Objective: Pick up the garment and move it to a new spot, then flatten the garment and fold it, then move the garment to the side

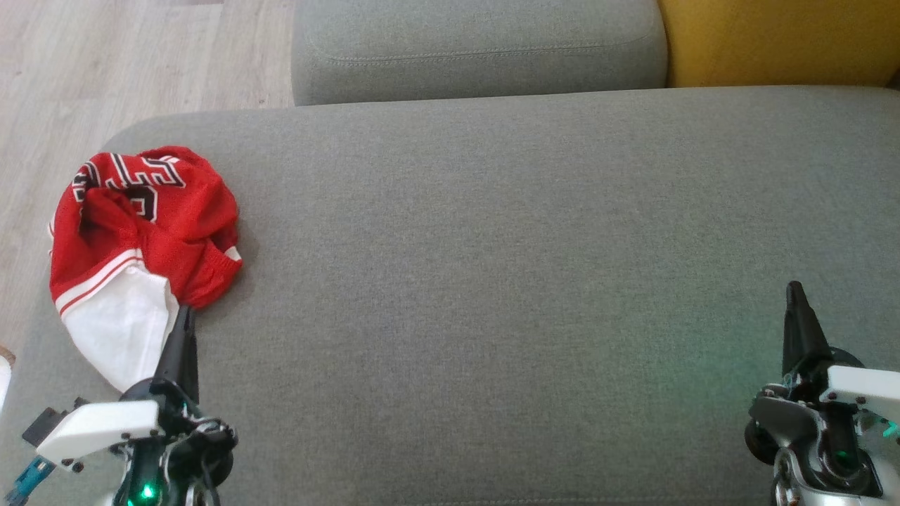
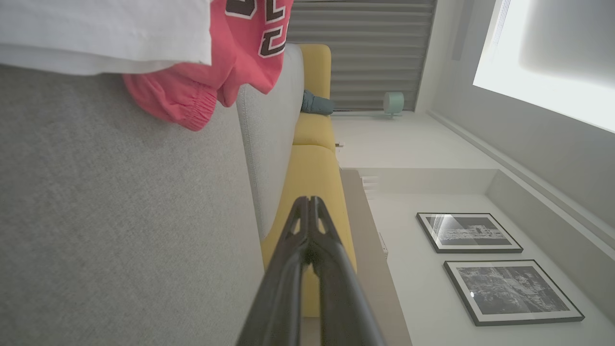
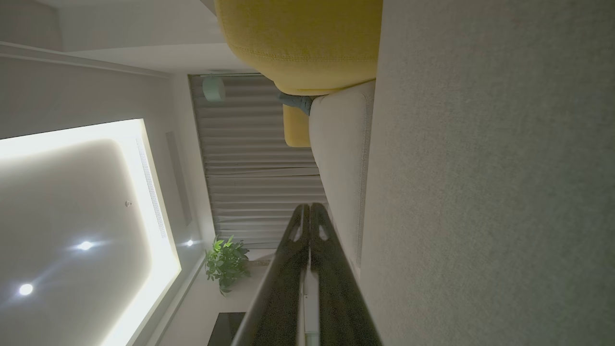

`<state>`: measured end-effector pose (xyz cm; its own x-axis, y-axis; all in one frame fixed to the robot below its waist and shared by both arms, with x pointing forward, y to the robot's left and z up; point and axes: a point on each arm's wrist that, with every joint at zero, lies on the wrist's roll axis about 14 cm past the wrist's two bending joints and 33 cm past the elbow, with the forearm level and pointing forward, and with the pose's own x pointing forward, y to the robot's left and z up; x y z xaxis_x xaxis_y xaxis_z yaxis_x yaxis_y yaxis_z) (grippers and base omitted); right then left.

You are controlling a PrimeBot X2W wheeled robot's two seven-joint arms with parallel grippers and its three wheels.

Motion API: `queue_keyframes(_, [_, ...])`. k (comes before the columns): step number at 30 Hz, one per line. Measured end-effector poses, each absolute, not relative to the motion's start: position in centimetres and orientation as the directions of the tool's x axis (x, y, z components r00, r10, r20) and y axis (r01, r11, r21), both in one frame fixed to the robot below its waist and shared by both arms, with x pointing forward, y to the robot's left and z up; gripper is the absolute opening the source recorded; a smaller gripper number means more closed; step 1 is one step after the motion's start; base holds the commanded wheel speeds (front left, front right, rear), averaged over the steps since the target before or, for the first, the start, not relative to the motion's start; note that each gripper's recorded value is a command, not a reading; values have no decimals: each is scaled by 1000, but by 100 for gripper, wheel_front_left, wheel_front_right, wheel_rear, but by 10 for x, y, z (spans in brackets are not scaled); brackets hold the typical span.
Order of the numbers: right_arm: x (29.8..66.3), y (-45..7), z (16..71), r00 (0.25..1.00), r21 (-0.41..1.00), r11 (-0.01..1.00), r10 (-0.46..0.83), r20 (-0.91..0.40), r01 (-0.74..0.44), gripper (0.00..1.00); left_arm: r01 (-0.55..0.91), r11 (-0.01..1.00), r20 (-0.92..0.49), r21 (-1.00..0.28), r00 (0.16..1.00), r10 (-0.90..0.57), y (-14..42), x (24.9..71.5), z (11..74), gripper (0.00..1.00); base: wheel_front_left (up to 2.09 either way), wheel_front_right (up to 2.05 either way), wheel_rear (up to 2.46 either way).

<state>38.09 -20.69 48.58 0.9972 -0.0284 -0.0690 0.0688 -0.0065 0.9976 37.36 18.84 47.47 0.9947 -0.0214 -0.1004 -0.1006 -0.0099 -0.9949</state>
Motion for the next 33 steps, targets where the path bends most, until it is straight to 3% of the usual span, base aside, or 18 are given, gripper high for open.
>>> queue_keyframes(7, [381, -207, 486, 997, 998, -7, -28, -69, 69, 0, -101, -10, -100, -995, 995, -21, 188, 374, 475, 0, 0, 0, 0])
queue_keyframes(8, [381, -207, 485, 997, 997, -7, -28, -71, 71, 100, -104, -10, -103, -995, 994, -22, 188, 373, 474, 100, 0, 0, 0])
queue_keyframes(15, [355, -205, 436, 975, 975, -26, -32, -220, 219, 100, -271, -35, -271, -962, 963, -16, 185, 340, 420, 100, 0, 0, 0])
queue_keyframes(33, [367, -192, 444, 979, 969, 144, -6, -202, 201, 100, -267, 137, -268, -954, 963, 14, 189, 346, 423, 100, 0, 0, 0])
